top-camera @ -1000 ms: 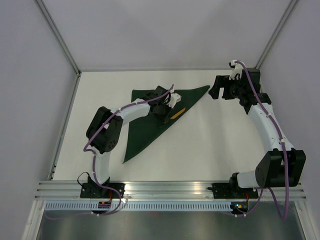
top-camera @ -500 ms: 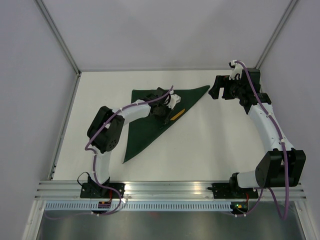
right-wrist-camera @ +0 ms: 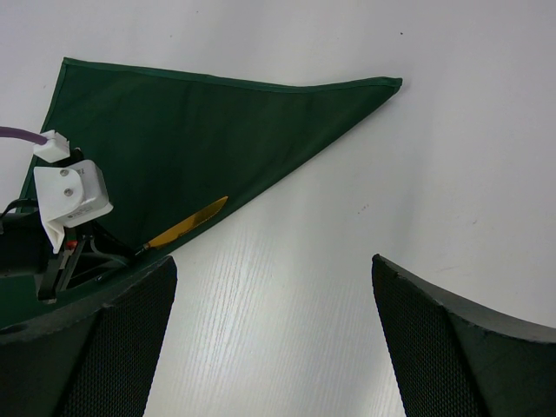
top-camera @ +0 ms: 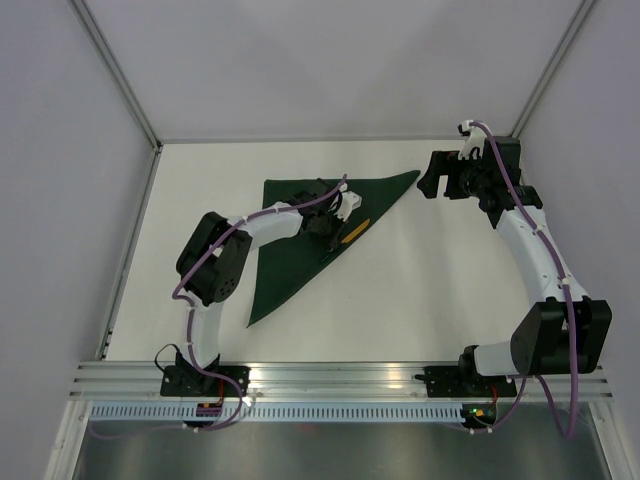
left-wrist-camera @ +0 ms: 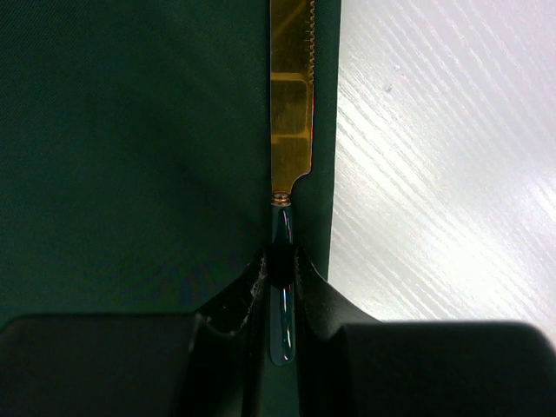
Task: Fold the napkin, place the utensils inside, and roll it up
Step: Place the knife on the napkin, then fold the napkin at the center of the board.
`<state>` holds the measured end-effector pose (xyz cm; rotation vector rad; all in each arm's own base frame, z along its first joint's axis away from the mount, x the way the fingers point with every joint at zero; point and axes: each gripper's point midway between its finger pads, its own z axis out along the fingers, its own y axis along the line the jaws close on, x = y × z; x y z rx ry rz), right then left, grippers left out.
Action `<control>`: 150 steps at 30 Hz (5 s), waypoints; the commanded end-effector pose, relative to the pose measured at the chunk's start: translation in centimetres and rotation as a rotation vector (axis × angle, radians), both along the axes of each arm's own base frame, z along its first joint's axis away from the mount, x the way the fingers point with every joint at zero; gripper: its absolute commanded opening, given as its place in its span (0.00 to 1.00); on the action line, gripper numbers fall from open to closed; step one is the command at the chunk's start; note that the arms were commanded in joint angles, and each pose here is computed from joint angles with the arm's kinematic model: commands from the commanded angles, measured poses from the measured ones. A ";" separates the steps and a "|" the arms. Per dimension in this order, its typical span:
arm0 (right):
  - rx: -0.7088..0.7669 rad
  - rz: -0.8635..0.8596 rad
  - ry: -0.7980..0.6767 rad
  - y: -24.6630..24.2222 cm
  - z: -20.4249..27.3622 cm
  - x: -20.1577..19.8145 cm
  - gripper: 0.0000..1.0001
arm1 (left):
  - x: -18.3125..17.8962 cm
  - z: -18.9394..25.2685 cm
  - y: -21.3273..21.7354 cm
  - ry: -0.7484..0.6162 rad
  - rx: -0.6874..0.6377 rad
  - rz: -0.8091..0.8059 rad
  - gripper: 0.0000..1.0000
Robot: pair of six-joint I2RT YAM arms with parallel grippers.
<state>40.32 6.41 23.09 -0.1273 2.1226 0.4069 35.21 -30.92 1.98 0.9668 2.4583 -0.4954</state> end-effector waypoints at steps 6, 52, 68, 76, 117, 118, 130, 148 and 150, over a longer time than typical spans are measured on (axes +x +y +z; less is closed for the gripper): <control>0.002 -0.016 -0.012 -0.2 0.7 0.5 0.98 | -0.3 -0.1 -0.9 0.013 -0.034 0.005 0.04; -0.068 0.188 -0.070 6.8 1.3 -0.7 0.96 | 5.7 21.4 6.8 -0.279 -0.267 0.461 0.58; -0.321 0.701 -0.121 31.8 -6.5 -12.7 0.86 | -0.7 39.8 16.8 -0.519 -0.451 0.728 0.65; -0.447 0.911 -0.151 38.8 -10.6 -20.2 0.59 | -1.8 39.3 17.3 -0.505 -0.435 0.727 0.65; -0.654 1.016 -0.248 45.6 -18.5 -25.1 0.58 | -3.0 38.6 17.7 -0.501 -0.407 0.703 0.66; -0.658 1.012 -0.253 45.7 -18.6 -25.0 0.58 | -3.0 38.6 17.7 -0.500 -0.405 0.702 0.66; -0.679 0.994 -0.277 46.0 -19.4 -24.4 0.49 | -3.1 37.9 17.7 -0.490 -0.389 0.693 0.66; -0.647 0.959 -0.291 46.1 -17.4 -23.3 0.18 | -3.2 37.4 17.7 -0.487 -0.385 0.690 0.65; -0.629 0.951 -0.284 46.1 -16.7 -23.0 0.17 | -3.2 37.4 17.6 -0.487 -0.388 0.687 0.65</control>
